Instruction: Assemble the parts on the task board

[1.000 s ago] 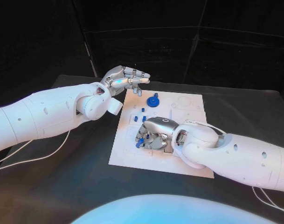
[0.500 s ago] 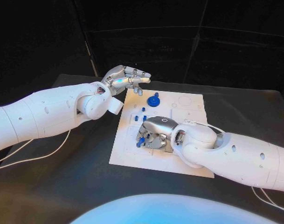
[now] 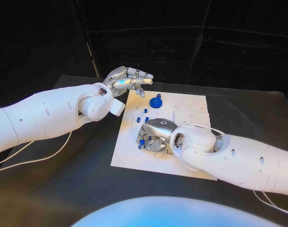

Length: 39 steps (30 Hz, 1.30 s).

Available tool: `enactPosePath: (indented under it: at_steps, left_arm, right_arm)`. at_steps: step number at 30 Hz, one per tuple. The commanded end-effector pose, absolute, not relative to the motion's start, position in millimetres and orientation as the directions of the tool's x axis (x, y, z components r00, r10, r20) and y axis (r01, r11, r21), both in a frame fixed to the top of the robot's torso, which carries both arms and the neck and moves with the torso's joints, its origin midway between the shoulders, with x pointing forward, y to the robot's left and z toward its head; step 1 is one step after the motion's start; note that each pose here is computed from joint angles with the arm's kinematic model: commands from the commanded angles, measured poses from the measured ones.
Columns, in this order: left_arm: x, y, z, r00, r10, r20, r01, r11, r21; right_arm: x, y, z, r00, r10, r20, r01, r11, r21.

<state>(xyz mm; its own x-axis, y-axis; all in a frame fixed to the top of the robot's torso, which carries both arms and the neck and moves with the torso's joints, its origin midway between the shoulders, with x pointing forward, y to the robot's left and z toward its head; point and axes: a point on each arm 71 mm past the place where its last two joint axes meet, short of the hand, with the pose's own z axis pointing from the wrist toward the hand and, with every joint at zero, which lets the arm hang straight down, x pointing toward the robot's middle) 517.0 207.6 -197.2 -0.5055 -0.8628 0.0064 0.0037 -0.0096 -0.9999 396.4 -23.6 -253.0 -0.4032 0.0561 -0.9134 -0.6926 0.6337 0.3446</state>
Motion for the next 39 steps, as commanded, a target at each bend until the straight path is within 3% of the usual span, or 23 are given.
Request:
enactPosePath:
  at_steps: [1, 23, 32, 39]
  left_arm:
    - [516.8, 206.2, -195.9, -0.516, -0.856, 0.015, 0.001, -0.018, -1.000]
    - [516.4, 207.1, -196.0, -0.518, -0.855, 0.016, -0.003, -0.016, -1.000]
    - [516.4, 209.4, -196.2, -0.515, -0.857, 0.015, -0.005, -0.014, -1.000]
    - [517.1, 212.4, -196.6, -0.509, -0.860, 0.012, -0.005, -0.011, -1.000]
  right_arm:
    - [396, -21, -253, -0.386, 0.023, -0.922, -0.709, 0.632, 0.313]
    - [393, -19, -252, -0.368, 0.062, -0.928, -0.723, 0.608, 0.328]
    - [383, -42, -240, -0.367, 0.182, -0.912, -0.721, 0.565, 0.402]
    - [381, -78, -219, -0.421, 0.400, -0.814, -0.651, 0.491, 0.579]
